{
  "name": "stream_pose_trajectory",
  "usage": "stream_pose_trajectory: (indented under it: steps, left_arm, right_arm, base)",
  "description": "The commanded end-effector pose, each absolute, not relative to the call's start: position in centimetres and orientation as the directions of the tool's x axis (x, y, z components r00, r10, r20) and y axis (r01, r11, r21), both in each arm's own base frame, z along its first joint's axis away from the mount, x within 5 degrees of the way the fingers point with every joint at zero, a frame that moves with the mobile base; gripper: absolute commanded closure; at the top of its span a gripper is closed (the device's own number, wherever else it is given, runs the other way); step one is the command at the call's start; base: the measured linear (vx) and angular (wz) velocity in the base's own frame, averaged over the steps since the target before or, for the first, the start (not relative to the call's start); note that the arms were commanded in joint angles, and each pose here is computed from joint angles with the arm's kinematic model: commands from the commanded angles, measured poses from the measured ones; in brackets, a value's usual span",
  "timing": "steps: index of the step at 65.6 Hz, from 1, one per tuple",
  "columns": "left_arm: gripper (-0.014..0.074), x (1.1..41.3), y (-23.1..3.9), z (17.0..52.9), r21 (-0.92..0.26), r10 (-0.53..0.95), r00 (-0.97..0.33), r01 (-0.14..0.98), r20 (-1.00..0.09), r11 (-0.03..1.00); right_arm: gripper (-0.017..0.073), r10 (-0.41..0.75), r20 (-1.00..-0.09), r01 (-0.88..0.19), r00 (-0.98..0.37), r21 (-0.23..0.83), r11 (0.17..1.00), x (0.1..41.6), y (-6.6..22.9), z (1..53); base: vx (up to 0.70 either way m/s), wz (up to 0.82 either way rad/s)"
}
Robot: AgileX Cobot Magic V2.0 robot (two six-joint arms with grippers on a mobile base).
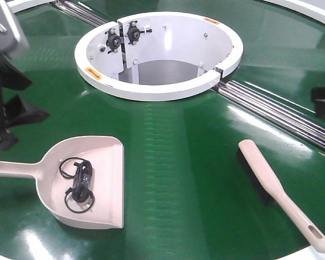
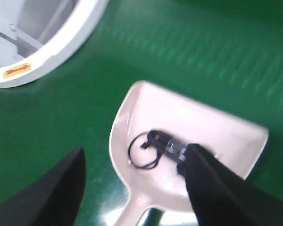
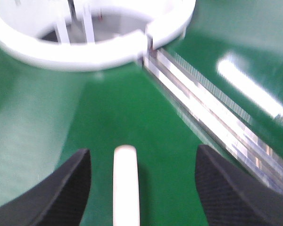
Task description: Clean and inspect green conveyor with broom and dustpan
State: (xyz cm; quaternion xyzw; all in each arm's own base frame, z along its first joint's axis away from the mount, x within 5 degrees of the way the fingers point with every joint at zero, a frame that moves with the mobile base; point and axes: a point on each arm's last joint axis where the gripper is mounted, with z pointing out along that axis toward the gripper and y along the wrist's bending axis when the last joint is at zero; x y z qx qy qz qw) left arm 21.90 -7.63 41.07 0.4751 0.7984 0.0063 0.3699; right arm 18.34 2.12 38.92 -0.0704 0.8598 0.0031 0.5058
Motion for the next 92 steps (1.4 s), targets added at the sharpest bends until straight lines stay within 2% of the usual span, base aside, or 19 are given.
stream_pose_trajectory:
  steps: [1,15,23,38,45,51,56,59,64,68,70,92]
  left_arm:
    - [0.0210,20.2,-7.3,44.2,0.324,0.605,-0.279,0.642,-0.746,0.695]
    - [0.0312,16.8,-5.8,46.1,0.258,0.454,-0.304,0.513,-0.837,0.819]
    - [0.0367,14.3,-4.7,44.8,0.220,0.355,-0.275,0.421,-0.894,0.880]
    - [0.0384,10.2,-2.3,36.4,0.137,0.190,-0.206,0.246,-0.960,0.960]
    - [0.0384,9.5,-1.7,31.6,0.155,0.195,-0.192,0.205,-0.962,0.966]
    - [0.0384,9.2,-1.8,28.0,0.192,0.229,-0.154,0.219,-0.961,0.957]
    - [0.0384,9.1,-2.1,26.5,0.173,0.203,-0.103,0.245,-0.974,0.954]
    - [0.0390,9.0,-2.3,26.2,0.153,0.177,-0.074,0.257,-0.981,0.954]
    - [0.0455,9.1,-2.4,26.4,0.154,0.173,-0.051,0.262,-0.984,0.953]
    - [0.0564,9.1,-2.4,26.4,0.154,0.172,-0.049,0.263,-0.984,0.953]
    - [0.0603,9.1,-2.4,26.4,0.154,0.172,-0.049,0.263,-0.984,0.953]
    - [0.0601,9.0,-2.6,27.0,0.153,0.156,0.014,0.277,-0.988,0.949]
  right_arm:
    - [0.0092,-0.110,-0.949,-0.119,-0.297,-0.078,0.990,16.6,1.9,40.9]
    - [0.0092,-0.103,-0.984,-0.115,-0.147,-0.086,0.990,11.4,1.2,38.8]
    - [0.0092,-0.114,-0.991,-0.109,-0.067,-0.107,0.988,8.4,0.8,37.4]
    - [0.0095,-0.108,-0.994,-0.106,-0.008,-0.106,0.989,5.5,0.5,32.7]
    - [0.0109,-0.110,-0.994,-0.110,-0.017,-0.107,0.988,5.4,0.5,30.3]
    - [0.0128,-0.109,-0.994,-0.115,-0.016,-0.106,0.988,5.9,0.6,28.7]
    - [0.0173,-0.105,-0.994,-0.119,-0.012,-0.103,0.988,6.2,0.7,27.6]
    - [0.0229,-0.106,-0.994,-0.120,-0.017,-0.103,0.987,6.3,0.7,27.2]
    - [0.0391,-0.106,-0.994,-0.120,-0.020,-0.102,0.987,6.3,0.7,27.1]
    - [0.0570,-0.105,-0.994,-0.120,-0.018,-0.102,0.987,6.3,0.7,27.1]
    - [0.0574,-0.100,-0.995,-0.121,-0.019,-0.097,0.988,6.3,0.7,27.1]
    - [0.0568,-0.090,-0.996,-0.121,-0.023,-0.086,0.989,6.3,0.7,27.1]
  base:
    - [0.00,0.00]
    - [0.00,0.00]
    - [0.00,0.00]
    - [0.00,0.00]
    - [0.00,0.00]
    - [0.00,0.00]
    - [0.00,0.00]
    - [0.00,0.00]
    - [0.00,0.00]
    - [0.00,0.00]
    - [0.00,0.00]
    - [0.00,0.00]
